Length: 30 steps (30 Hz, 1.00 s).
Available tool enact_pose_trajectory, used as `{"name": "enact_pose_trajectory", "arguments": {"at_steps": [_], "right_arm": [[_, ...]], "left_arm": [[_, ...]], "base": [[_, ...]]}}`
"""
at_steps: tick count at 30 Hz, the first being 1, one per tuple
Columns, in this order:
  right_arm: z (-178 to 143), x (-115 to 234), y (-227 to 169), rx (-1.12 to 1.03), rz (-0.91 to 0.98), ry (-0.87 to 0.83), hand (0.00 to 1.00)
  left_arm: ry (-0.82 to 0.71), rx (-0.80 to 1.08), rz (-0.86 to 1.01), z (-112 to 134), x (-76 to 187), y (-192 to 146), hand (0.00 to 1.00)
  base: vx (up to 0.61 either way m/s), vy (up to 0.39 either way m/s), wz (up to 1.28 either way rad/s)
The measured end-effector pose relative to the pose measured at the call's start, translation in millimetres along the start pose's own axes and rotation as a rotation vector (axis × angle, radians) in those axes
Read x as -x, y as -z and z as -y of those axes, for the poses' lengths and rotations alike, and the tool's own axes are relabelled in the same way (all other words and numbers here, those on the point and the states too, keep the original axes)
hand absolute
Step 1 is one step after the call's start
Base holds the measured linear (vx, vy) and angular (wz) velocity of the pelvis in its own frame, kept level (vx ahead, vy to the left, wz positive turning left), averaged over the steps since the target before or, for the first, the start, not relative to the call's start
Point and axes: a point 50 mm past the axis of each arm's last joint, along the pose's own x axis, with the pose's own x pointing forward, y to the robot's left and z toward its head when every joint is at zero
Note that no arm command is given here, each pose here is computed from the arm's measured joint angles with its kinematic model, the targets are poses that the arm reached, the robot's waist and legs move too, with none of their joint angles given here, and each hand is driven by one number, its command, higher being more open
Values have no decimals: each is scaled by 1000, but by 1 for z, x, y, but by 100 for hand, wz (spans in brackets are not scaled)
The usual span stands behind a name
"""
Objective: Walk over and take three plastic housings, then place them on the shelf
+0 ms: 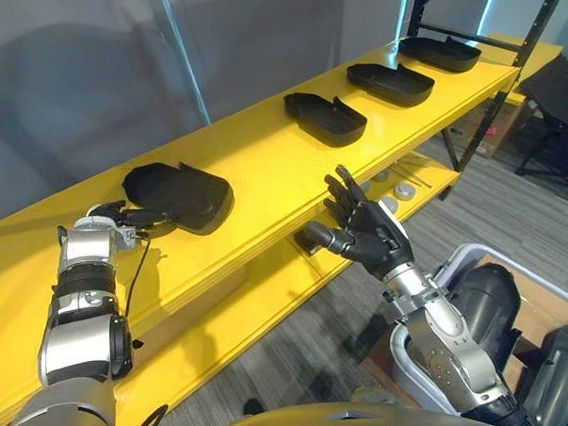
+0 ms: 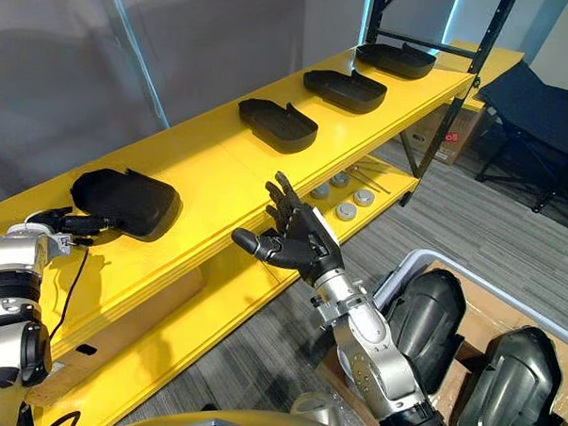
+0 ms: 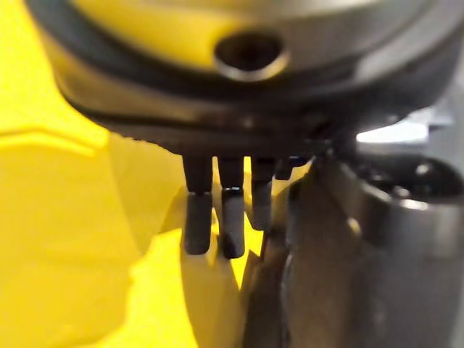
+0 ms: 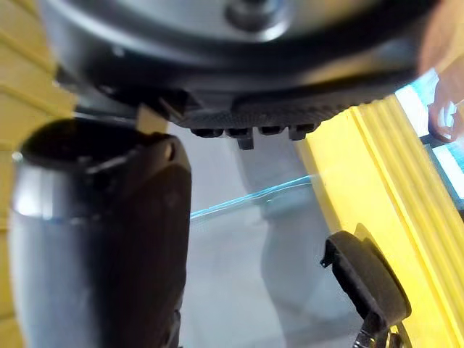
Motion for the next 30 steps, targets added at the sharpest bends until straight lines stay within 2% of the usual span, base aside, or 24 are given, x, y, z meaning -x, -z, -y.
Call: {"name": "enact_pose_trajectory", "arguments": {"at_steps": [7,15,20,27,30], "right_arm": [[-3,-8,-6,-36,33,-21,100],[-6,-11,-2,-47,40,-30,100],[-3,-9,4,-50,33,-7,100],[-2,-4,6,-57,35,23,100],[1,1,9,-63,21,58,100]], "left_arm": [[-23,-144,45,6,1,-7,100],[-168,-242,74,9,5,-22,100],[-397,-130,122,1,8,-27,100],[-529,96,212,1,12,-33,100],[-562,137,246,2,13,-31,100]], "base": [[0,2,1],[18,2,0],[0,0,0],[-14,5,-1],[-12,5,-1]]}}
